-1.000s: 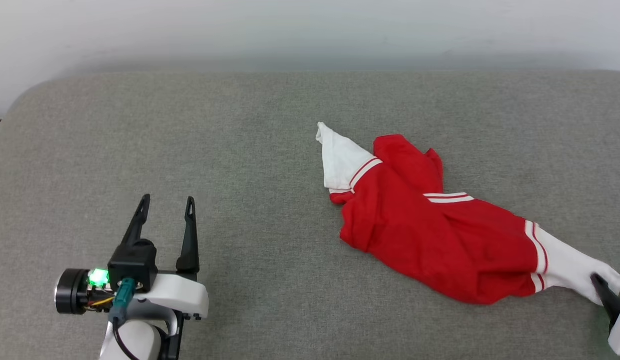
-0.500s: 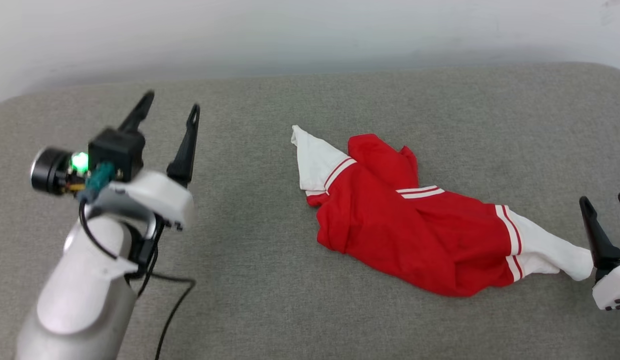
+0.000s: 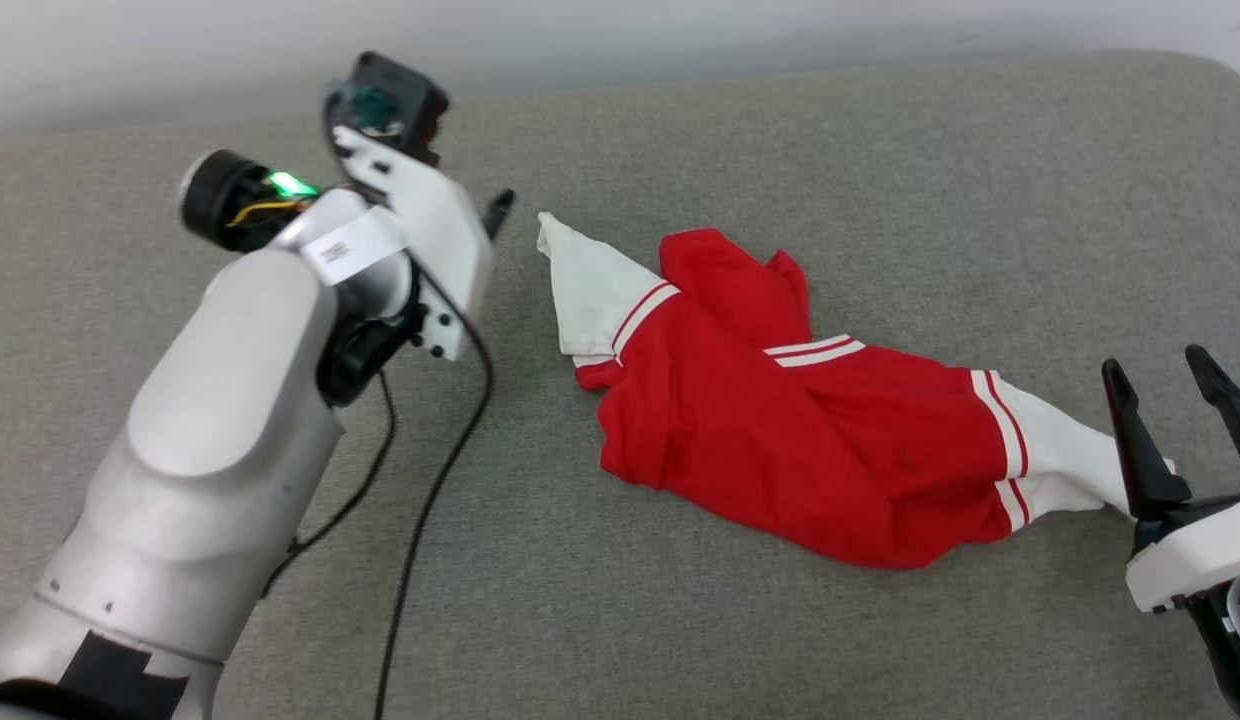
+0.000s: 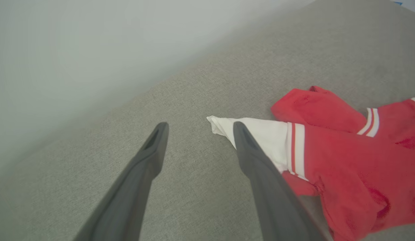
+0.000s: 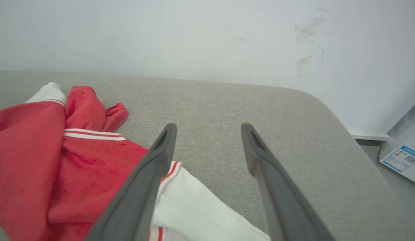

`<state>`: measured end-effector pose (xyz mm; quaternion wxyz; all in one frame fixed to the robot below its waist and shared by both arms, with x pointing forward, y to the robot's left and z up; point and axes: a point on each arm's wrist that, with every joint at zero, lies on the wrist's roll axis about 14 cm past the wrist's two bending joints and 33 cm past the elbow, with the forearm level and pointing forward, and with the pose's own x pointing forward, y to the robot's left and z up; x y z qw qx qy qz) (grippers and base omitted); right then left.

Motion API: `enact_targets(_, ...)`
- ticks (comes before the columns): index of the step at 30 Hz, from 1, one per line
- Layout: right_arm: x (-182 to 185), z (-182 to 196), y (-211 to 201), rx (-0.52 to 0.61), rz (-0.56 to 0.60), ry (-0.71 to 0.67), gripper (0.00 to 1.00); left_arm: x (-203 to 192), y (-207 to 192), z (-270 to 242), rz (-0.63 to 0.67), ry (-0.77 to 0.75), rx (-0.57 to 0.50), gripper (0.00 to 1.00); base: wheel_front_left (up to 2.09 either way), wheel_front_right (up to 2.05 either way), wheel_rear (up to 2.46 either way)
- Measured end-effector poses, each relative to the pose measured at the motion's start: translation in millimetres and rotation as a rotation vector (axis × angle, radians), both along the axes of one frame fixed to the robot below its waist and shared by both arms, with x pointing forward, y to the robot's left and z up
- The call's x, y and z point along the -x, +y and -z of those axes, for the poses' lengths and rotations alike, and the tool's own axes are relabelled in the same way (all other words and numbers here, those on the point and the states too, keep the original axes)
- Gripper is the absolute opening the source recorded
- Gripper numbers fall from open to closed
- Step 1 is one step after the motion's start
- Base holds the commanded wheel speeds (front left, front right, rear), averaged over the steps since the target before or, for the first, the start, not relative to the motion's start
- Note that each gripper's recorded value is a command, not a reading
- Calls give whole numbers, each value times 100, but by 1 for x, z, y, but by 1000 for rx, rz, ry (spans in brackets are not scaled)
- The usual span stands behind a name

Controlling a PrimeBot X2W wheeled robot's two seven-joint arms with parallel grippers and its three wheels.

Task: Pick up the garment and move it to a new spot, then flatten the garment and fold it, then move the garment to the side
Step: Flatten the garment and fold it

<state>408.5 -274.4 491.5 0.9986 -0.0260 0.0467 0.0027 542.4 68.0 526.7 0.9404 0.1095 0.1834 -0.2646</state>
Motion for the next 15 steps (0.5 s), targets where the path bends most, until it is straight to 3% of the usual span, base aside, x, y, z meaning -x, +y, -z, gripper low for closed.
enact_targets(6,-3,1,5,4,9,14,100,5,-31,40,104,218,-112,100,0,0,0)
enact_targets(15,-3,17,3,2,38,60,100,2,-49,102,177,404,-221,100,0,0,0)
